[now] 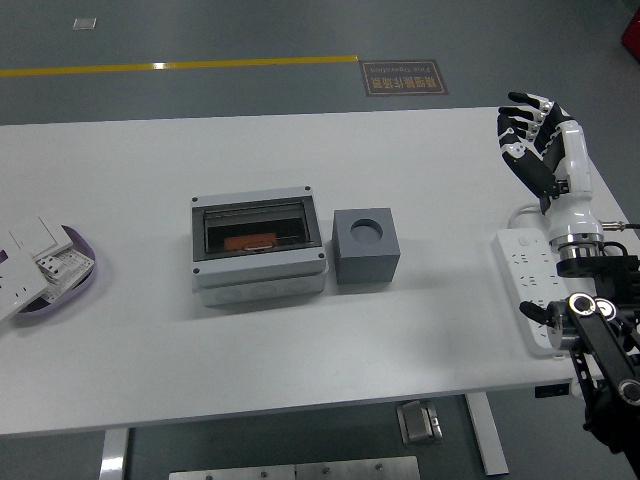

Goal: Pick up the cylinder from the cube,place it in the box,flap close box

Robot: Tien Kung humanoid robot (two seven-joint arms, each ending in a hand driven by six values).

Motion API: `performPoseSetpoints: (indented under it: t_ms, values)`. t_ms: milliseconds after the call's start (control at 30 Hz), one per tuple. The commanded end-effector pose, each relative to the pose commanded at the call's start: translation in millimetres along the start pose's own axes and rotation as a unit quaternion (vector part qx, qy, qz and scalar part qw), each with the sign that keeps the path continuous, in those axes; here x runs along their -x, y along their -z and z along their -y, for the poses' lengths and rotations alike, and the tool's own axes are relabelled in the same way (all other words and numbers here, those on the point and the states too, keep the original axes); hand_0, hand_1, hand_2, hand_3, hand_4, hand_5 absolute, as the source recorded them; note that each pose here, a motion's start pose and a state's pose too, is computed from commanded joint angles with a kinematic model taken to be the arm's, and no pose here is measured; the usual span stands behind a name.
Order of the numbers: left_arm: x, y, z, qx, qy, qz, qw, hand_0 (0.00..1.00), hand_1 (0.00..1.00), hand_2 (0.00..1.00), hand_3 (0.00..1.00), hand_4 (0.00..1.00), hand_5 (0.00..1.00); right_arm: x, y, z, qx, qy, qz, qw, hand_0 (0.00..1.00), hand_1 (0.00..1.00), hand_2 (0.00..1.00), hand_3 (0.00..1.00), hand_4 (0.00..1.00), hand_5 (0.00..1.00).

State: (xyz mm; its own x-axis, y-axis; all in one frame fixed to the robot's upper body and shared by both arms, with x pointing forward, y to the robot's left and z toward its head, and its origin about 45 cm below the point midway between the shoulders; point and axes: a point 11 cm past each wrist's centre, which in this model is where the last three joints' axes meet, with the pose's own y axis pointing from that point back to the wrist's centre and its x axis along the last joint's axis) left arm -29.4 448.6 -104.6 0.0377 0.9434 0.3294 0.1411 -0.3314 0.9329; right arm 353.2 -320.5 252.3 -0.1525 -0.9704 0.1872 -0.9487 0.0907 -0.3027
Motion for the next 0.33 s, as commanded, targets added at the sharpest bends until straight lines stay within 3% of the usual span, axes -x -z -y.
performPoseSetpoints:
  t_ms: [333]
  values:
    - [-3.1, -11.5, -1.6, 0.014, -0.004, 0.004, 1.000, 0.597, 0.580, 0.557, 0.602, 0.668, 0.262, -15.1, 6.5, -0.9, -0.010, -0.024, 0.006, 1.000, 0.651, 0.621, 0.634, 0.680, 0.641, 0.293]
